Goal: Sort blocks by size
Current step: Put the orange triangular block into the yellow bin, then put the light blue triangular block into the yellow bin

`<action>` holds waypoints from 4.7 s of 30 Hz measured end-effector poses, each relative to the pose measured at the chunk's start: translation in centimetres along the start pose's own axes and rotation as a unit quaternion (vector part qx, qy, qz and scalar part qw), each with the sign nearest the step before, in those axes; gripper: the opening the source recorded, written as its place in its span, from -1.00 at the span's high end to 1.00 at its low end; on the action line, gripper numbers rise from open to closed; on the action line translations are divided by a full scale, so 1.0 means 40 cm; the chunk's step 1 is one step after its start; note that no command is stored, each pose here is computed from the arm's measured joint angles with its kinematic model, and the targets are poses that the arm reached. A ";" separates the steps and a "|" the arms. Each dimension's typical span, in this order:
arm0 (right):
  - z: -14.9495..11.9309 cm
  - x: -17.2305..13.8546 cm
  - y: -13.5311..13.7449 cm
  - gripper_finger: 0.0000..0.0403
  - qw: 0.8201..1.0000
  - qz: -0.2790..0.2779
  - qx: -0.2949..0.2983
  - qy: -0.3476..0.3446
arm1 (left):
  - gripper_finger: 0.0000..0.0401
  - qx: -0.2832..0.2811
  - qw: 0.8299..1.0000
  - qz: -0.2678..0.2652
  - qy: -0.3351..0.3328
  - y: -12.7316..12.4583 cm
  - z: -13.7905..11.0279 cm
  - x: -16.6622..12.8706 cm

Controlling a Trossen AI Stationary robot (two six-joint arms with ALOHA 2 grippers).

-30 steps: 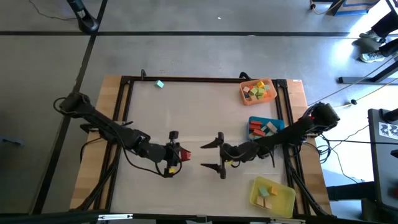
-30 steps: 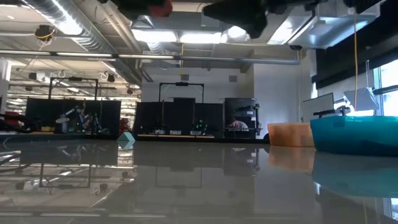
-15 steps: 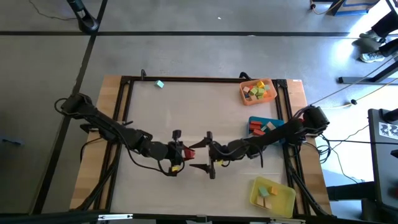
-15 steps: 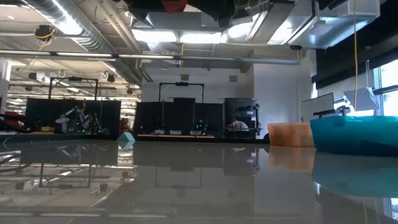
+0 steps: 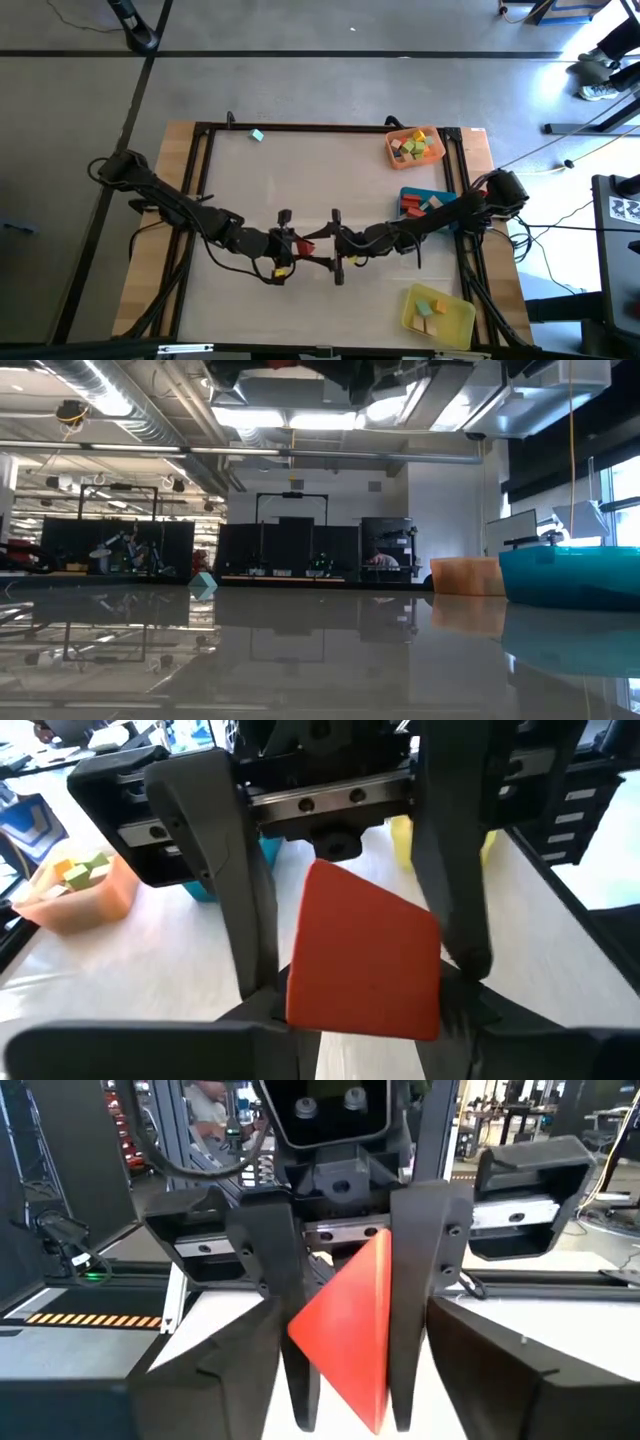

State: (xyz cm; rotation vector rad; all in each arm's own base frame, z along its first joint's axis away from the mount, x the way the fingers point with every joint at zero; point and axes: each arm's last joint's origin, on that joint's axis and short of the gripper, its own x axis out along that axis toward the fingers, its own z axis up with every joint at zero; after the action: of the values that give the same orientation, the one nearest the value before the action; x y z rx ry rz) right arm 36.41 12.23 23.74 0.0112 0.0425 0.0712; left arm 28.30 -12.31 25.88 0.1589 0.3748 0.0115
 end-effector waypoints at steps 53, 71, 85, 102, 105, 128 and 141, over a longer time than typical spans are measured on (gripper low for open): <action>0.099 -0.377 0.155 0.36 0.924 0.069 0.169 0.337 | 0.14 -0.074 0.986 0.004 0.150 0.021 -0.052 -0.081; -0.082 -0.582 0.273 0.36 0.734 -0.152 0.372 0.547 | 0.14 -0.072 0.988 0.004 0.140 0.025 -0.047 -0.077; -0.065 -0.575 0.263 -0.47 0.664 -0.144 0.433 0.592 | 0.14 -0.086 0.985 0.022 0.146 0.047 -0.050 -0.068; -0.013 -0.410 0.094 -0.61 0.870 -0.125 0.250 0.407 | 0.14 -0.217 0.876 0.322 0.287 0.355 -0.149 -0.058; -0.010 -0.389 0.058 -0.61 0.885 -0.156 0.213 0.383 | 0.13 -0.200 0.876 0.323 0.298 0.418 -0.156 -0.057; 0.008 -0.319 -0.133 -0.61 0.892 -0.312 0.079 0.319 | -0.39 -0.374 0.738 0.470 0.308 0.891 -0.484 -0.068; 0.009 -0.316 -0.130 -0.61 0.895 -0.305 0.082 0.316 | -0.22 -0.373 0.740 0.445 0.340 0.902 -0.544 -0.049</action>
State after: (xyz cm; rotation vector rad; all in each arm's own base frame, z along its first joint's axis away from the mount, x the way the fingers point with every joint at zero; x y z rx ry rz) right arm 24.18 6.14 24.57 0.1441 0.7038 -0.5644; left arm 19.19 26.55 12.27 -0.5054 0.9711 1.2000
